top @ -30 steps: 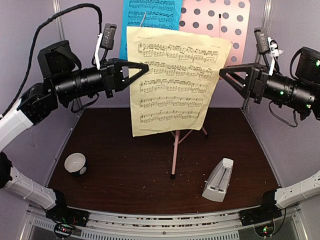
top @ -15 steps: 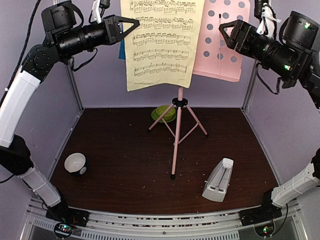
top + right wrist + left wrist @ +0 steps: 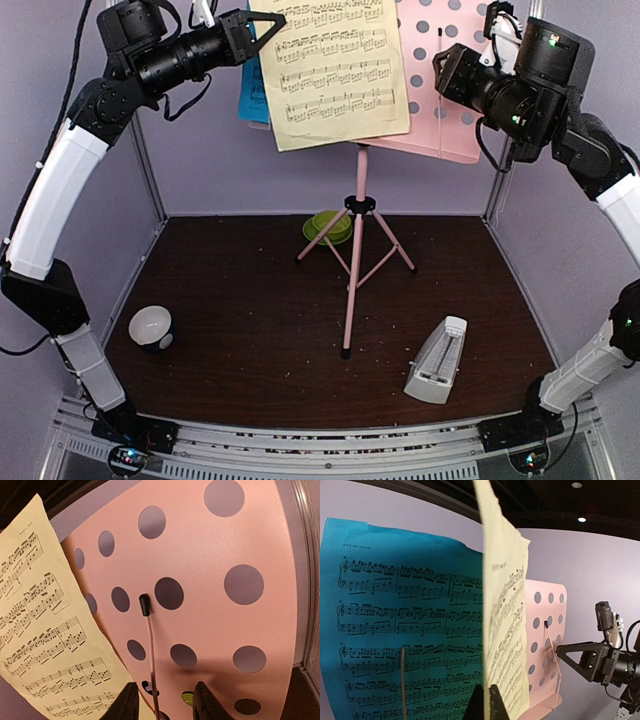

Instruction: Set up the instrument practice props

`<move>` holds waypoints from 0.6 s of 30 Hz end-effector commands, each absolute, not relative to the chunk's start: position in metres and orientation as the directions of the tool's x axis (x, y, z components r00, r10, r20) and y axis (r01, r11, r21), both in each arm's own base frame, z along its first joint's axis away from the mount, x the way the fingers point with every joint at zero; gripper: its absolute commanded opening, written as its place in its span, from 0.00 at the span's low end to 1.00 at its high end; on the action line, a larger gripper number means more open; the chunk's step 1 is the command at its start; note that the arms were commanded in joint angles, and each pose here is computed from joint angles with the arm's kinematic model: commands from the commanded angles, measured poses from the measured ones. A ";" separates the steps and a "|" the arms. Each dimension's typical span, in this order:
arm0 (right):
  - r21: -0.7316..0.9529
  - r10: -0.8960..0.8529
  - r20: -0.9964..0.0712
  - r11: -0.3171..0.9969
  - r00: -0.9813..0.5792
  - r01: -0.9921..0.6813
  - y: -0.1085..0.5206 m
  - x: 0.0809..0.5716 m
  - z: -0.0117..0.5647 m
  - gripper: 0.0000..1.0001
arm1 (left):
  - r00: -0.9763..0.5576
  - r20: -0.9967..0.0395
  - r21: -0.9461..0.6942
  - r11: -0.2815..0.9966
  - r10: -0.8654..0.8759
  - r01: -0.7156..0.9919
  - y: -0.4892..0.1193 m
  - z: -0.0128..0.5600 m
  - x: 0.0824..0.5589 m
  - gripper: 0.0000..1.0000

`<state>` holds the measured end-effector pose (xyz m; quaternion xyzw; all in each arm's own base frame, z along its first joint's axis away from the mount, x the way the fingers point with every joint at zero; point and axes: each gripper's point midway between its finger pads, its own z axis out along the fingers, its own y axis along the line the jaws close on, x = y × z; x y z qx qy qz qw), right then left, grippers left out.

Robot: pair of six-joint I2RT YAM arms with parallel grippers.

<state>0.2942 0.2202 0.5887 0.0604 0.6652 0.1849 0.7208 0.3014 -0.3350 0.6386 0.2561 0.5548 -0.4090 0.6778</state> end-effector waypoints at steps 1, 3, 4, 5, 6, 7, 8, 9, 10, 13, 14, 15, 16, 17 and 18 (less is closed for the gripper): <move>0.378 0.397 -0.916 0.903 0.057 -0.202 0.219 0.295 0.595 0.33 | 0.194 -0.914 -0.037 0.550 -0.355 0.834 -0.321 0.679 0.292 0.00; 0.374 0.394 -0.917 0.900 0.055 -0.224 0.223 0.294 0.595 0.28 | 0.212 -0.907 -0.030 0.559 -0.363 0.828 -0.320 0.682 0.294 0.00; 0.371 0.394 -0.918 0.899 0.056 -0.233 0.224 0.294 0.595 0.27 | 0.217 -0.906 -0.027 0.560 -0.364 0.828 -0.321 0.682 0.295 0.00; 0.369 0.393 -0.918 0.898 0.060 -0.238 0.225 0.294 0.595 0.25 | 0.221 -0.904 -0.023 0.560 -0.365 0.828 -0.322 0.682 0.295 0.00; 0.367 0.393 -0.917 0.897 0.065 -0.244 0.225 0.293 0.595 0.22 | 0.223 -0.903 -0.022 0.559 -0.366 0.829 -0.322 0.682 0.295 0.00; 0.367 0.396 -0.916 0.895 0.072 -0.254 0.225 0.292 0.596 0.19 | 0.225 -0.902 -0.021 0.560 -0.368 0.828 -0.323 0.682 0.296 0.00; 0.364 0.395 -0.915 0.894 0.078 -0.263 0.225 0.291 0.596 0.16 | 0.228 -0.901 -0.021 0.560 -0.370 0.828 -0.323 0.682 0.297 0.00; 0.363 0.398 -0.914 0.892 0.084 -0.270 0.224 0.290 0.595 0.13 | 0.229 -0.900 -0.022 0.562 -0.371 0.827 -0.324 0.682 0.298 0.00; 0.363 0.398 -0.913 0.892 0.088 -0.270 0.223 0.289 0.594 0.08 | 0.232 -0.899 -0.019 0.562 -0.372 0.827 -0.324 0.682 0.298 0.00; 0.366 0.404 -0.910 0.890 0.095 -0.273 0.220 0.289 0.593 0.00 | 0.254 -0.896 -0.005 0.580 -0.363 0.814 -0.322 0.683 0.299 0.00; 0.366 0.405 -0.909 0.887 0.094 -0.281 0.220 0.289 0.593 0.00 | 0.262 -0.896 0.002 0.587 -0.359 0.810 -0.322 0.684 0.300 0.00; 0.365 0.404 -0.910 0.887 0.094 -0.284 0.220 0.289 0.592 0.00 | 0.270 -0.895 0.008 0.593 -0.354 0.805 -0.321 0.683 0.301 0.00; 0.363 0.403 -0.910 0.886 0.094 -0.289 0.221 0.289 0.591 0.00 | 0.277 -0.894 0.014 0.594 -0.353 0.804 -0.322 0.684 0.301 0.00; 0.365 0.409 -0.907 0.881 0.097 -0.300 0.221 0.288 0.591 0.00 | 0.283 -0.892 0.020 0.594 -0.353 0.804 -0.322 0.684 0.301 0.00; 0.363 0.411 -0.906 0.876 0.100 -0.316 0.223 0.287 0.590 0.00 | 0.287 -0.891 0.024 0.594 -0.352 0.804 -0.323 0.684 0.302 0.00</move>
